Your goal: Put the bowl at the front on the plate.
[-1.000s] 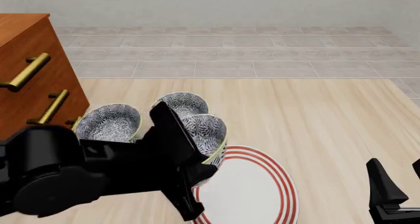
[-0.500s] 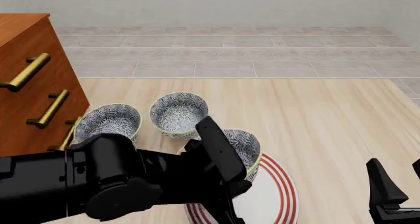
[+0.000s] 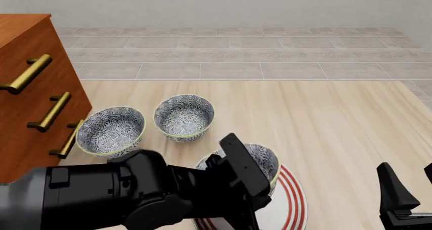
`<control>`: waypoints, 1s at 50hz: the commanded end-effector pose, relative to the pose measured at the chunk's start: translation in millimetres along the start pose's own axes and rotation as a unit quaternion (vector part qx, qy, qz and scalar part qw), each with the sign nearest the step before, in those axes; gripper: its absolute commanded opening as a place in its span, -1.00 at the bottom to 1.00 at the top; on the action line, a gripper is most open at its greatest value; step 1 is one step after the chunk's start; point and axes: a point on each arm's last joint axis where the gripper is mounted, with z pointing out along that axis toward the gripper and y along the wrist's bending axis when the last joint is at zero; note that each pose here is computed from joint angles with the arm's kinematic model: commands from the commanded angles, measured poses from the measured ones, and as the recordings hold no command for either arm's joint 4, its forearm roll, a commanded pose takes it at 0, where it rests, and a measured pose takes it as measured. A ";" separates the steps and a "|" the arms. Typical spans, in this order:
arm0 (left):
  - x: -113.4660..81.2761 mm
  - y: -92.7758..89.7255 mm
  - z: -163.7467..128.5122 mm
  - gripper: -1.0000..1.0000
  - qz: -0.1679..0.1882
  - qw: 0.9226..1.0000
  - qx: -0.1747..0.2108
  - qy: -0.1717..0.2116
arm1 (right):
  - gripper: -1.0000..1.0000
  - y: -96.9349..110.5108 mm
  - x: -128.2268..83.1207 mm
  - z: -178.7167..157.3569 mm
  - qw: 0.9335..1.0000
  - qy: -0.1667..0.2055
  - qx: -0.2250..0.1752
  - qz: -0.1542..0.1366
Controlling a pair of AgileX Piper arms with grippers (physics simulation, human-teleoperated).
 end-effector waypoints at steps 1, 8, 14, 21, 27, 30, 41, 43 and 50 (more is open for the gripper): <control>1.6 -3.1 9.6 -1.00 0.004 1.000 0.003 0.000 | 1.00 0.0 0.9 -0.1 1.000 0.000 0.000 0.000; 7.1 3.9 13.6 -1.00 0.007 1.000 -0.005 0.001 | 1.00 0.0 0.9 -0.1 1.000 0.000 0.000 0.000; 9.4 5.1 16.8 -1.00 0.008 1.000 -0.007 0.002 | 1.00 0.0 0.9 -0.1 1.000 0.000 0.000 0.000; 11.9 3.5 23.2 -1.00 0.007 1.000 -0.005 0.007 | 1.00 0.0 0.9 -0.1 1.000 0.000 0.000 0.000; 14.7 1.8 29.4 -1.00 0.008 1.000 -0.003 0.009 | 1.00 0.0 0.9 -0.1 1.000 0.000 0.000 0.000; 16.6 1.9 32.3 -1.00 0.007 1.000 -0.003 0.012 | 1.00 0.0 0.9 -0.1 1.000 0.000 0.000 0.000; 18.5 0.4 38.6 -1.00 0.005 1.000 -0.001 0.020 | 1.00 0.0 0.9 -0.1 1.000 0.000 0.000 0.000; 18.8 0.2 39.4 -1.00 0.003 1.000 -0.001 0.021 | 1.00 0.0 0.9 -0.1 1.000 0.000 0.000 0.000; 21.5 -2.3 44.0 -1.00 0.002 1.000 0.001 0.026 | 1.00 0.0 0.9 -0.1 1.000 0.000 0.000 0.000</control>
